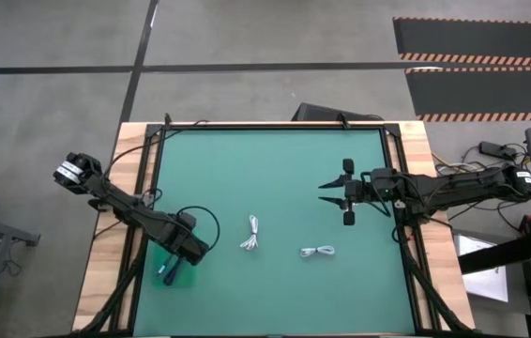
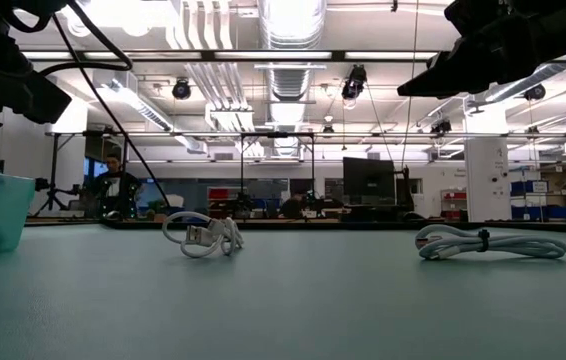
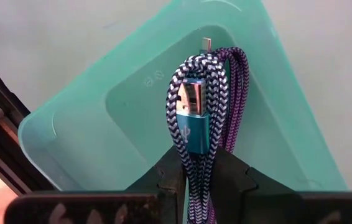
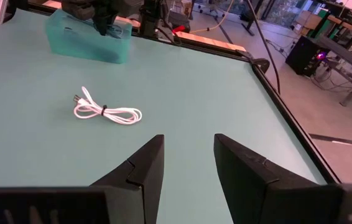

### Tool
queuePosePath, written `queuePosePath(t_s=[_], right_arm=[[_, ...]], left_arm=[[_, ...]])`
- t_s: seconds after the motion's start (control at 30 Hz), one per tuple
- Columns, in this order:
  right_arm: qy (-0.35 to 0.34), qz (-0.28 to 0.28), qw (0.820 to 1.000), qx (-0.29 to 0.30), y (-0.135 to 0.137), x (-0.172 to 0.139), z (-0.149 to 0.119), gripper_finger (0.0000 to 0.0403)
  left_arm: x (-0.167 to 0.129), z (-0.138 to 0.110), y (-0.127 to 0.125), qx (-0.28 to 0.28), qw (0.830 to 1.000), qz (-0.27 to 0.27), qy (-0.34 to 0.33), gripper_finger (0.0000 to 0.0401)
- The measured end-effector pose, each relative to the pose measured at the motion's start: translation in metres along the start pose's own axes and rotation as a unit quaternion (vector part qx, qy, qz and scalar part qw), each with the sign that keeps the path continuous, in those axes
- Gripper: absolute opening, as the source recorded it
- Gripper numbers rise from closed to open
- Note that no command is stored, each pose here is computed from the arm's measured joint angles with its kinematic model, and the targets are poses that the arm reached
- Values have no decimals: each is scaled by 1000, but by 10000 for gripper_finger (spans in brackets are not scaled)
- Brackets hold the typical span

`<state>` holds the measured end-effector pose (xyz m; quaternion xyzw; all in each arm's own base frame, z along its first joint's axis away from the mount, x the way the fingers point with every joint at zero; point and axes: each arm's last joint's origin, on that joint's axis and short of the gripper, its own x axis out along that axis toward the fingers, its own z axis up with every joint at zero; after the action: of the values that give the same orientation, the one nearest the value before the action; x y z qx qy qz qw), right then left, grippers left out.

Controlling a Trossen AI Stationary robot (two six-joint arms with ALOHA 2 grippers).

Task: Pick and place USB-C Cables
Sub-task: Put the black blue charger cable into the green bin, then put the left white charger cable in the green bin

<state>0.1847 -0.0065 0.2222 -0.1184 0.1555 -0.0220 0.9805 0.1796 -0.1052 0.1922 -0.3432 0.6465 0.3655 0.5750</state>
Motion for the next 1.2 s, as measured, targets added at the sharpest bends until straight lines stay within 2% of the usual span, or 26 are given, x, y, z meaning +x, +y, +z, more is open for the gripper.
queuePosePath(t_s=[0.8,0.9,1.2], right_arm=[[1,0,1000,0,0,0,0,132],[1,0,1000,0,0,0,0,132],[1,0,1000,0,0,0,0,132]], left_arm=[[0,0,0,0,1000,-1,2,41],[-1,0,1,-1,1000,-3,3,58],[-2,0,1,-2,1000,-5,3,144]])
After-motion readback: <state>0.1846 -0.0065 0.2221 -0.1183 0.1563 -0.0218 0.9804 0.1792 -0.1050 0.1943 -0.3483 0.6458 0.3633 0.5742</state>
